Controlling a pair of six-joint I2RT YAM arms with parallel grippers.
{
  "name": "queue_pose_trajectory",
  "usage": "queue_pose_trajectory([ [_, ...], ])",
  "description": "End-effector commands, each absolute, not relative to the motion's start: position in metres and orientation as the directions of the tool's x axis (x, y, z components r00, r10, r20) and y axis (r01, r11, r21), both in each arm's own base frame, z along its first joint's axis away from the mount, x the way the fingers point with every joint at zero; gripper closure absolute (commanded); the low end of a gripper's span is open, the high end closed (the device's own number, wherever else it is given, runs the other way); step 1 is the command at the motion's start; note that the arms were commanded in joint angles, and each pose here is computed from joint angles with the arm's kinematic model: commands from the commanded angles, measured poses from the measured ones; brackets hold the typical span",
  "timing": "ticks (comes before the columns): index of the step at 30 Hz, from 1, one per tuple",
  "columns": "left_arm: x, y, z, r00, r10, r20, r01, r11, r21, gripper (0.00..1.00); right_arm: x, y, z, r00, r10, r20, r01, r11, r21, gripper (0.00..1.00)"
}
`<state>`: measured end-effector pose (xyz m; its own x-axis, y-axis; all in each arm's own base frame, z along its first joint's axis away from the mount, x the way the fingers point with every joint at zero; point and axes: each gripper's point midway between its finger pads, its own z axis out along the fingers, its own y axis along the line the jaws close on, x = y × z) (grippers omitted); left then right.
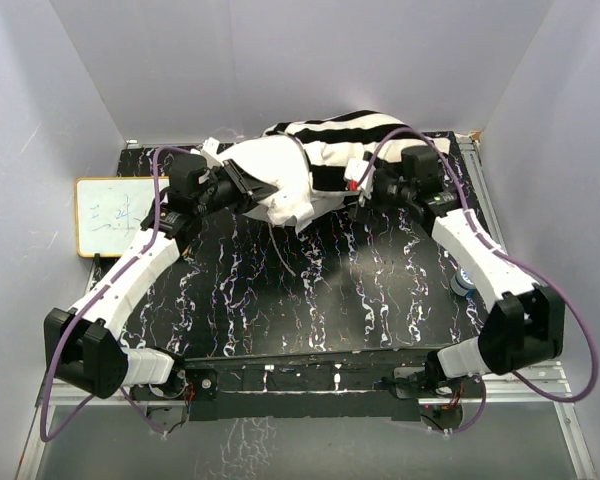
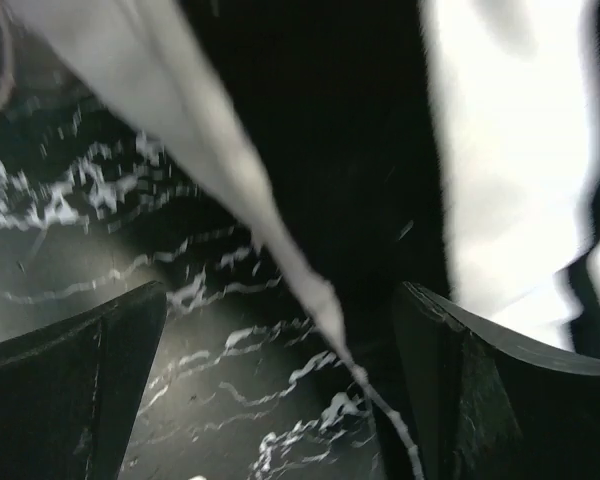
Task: Put the pillow into the pillowcase
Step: Stuff the pillow into the pillowcase.
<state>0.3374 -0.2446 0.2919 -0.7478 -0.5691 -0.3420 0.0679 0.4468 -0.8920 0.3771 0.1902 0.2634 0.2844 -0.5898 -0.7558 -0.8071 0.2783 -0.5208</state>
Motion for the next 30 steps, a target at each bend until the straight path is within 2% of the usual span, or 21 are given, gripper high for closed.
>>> queue_pose_trajectory([
  [1,0.327,-0.258,0.321,-0.770,-0.510,-0.383,0.192,0.388,-0.902,1.00,0.416,0.170,0.253,0.443,-0.633,-0.635,-0.660,0.249,-0.709,0.00],
  [4,0.327,-0.260,0.323,-0.775,-0.499,-0.387,0.202,0.385,-0.900,1.00,0.448,0.165,0.251,0.476,-0.659,-0.583,-0.549,0.296,-0.782,0.00],
  [10,0.329,-0.264,0.321,-0.784,-0.485,-0.386,0.205,0.385,-0.900,1.00,0.508,0.156,0.245,0.440,-0.697,-0.567,-0.415,0.402,-0.816,0.02],
  [12,0.331,-0.266,0.319,-0.789,-0.480,-0.384,0.203,0.386,-0.900,1.00,0.515,0.161,0.239,0.430,-0.681,-0.593,-0.451,0.407,-0.794,0.13],
  [16,0.335,-0.268,0.322,-0.790,-0.469,-0.394,0.213,0.393,-0.895,1.00,0.490,0.184,0.255,0.438,-0.586,-0.681,-0.608,0.365,-0.705,0.67],
  [18,0.335,-0.270,0.326,-0.797,-0.460,-0.390,0.217,0.385,-0.897,1.00,0.469,0.190,0.282,0.446,-0.537,-0.716,-0.647,0.360,-0.673,0.83],
  [19,0.336,-0.272,0.327,-0.803,-0.455,-0.384,0.214,0.382,-0.899,1.00,0.457,0.192,0.297,0.446,-0.514,-0.733,-0.665,0.357,-0.656,0.86],
  [24,0.323,-0.279,0.353,-0.847,-0.436,-0.304,0.182,0.300,-0.937,1.00,0.390,0.195,0.395,0.455,-0.428,-0.781,-0.730,0.322,-0.602,0.90],
  [27,0.308,-0.286,0.373,-0.885,-0.414,-0.214,0.140,0.203,-0.969,1.00,0.355,0.195,0.432,0.435,-0.410,-0.802,-0.779,0.275,-0.564,0.91],
  [30,0.291,-0.286,0.392,-0.903,-0.408,-0.133,0.098,0.105,-0.990,1.00,0.342,0.195,0.455,0.432,-0.410,-0.803,-0.795,0.247,-0.554,0.91],
])
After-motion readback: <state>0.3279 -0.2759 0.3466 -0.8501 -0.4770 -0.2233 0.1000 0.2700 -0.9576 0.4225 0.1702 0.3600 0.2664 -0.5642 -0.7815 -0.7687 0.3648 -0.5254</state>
